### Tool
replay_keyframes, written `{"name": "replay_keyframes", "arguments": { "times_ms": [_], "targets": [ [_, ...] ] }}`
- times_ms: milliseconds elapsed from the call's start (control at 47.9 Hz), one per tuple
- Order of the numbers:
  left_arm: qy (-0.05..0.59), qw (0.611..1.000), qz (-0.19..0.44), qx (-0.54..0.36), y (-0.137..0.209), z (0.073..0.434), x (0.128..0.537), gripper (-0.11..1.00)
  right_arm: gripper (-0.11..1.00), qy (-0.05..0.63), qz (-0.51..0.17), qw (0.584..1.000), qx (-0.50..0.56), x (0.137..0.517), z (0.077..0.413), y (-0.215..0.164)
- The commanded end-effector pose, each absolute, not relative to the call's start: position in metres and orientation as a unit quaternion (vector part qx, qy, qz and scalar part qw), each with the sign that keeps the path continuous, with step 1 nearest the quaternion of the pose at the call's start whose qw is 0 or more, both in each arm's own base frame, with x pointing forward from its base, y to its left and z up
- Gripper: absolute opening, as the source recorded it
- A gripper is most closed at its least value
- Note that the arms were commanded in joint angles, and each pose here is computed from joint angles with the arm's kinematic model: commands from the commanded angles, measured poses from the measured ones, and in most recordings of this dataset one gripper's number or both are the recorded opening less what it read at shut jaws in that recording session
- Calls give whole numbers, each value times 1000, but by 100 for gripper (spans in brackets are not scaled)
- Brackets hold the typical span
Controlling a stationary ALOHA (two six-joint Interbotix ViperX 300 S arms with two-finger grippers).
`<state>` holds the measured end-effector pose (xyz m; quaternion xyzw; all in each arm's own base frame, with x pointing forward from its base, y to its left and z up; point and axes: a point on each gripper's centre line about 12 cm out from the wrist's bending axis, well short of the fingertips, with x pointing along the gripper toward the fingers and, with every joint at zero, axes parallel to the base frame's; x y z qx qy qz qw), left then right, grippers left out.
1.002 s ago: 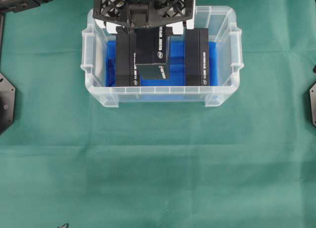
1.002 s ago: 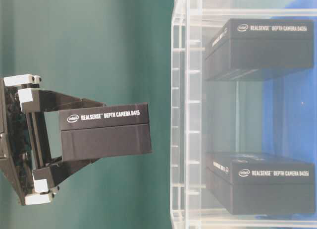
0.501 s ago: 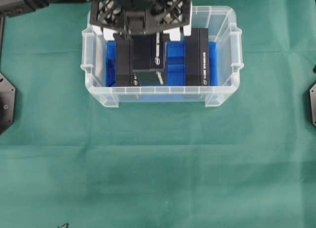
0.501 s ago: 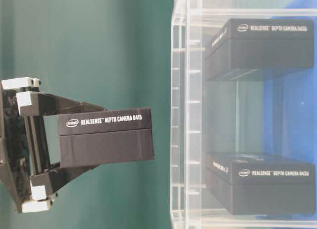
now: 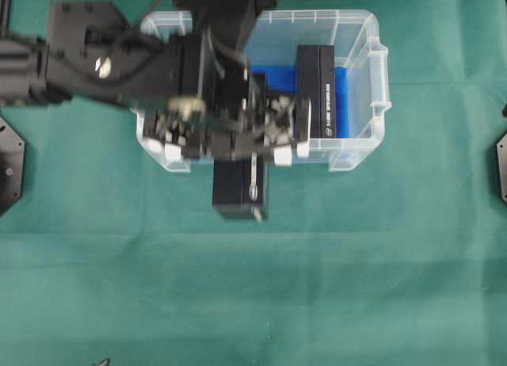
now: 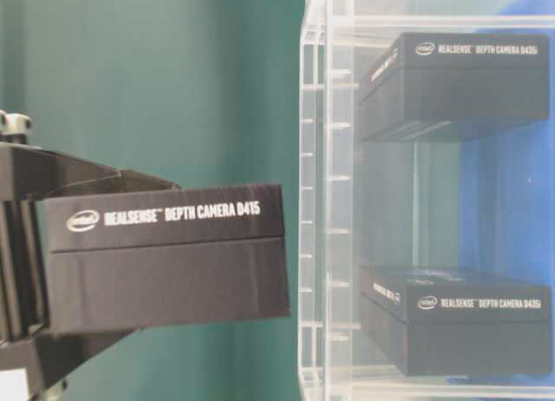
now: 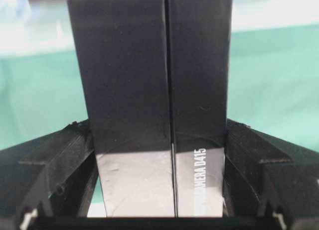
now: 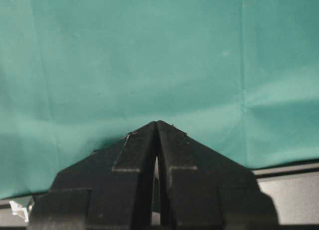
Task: Take the box out of the case with the left arm.
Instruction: 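Carry the box toward the front and lower it onto the table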
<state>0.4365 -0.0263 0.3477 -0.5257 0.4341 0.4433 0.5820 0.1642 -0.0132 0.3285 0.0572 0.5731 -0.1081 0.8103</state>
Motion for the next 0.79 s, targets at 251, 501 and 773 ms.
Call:
{"name": "replay_keyframes", "arguments": {
  "times_ms": [251, 501, 773],
  "targets": [
    [417, 585, 417, -558, -76, 374, 426, 62, 2, 566, -109, 815, 57, 166, 333, -14],
    [417, 580, 414, -564, -93, 374, 426, 62, 2, 566, -108, 816, 57, 166, 333, -13],
    [417, 578, 417, -564, -91, 374, 425, 62, 2, 565, -109, 816, 57, 165, 334, -14]
  ]
}}
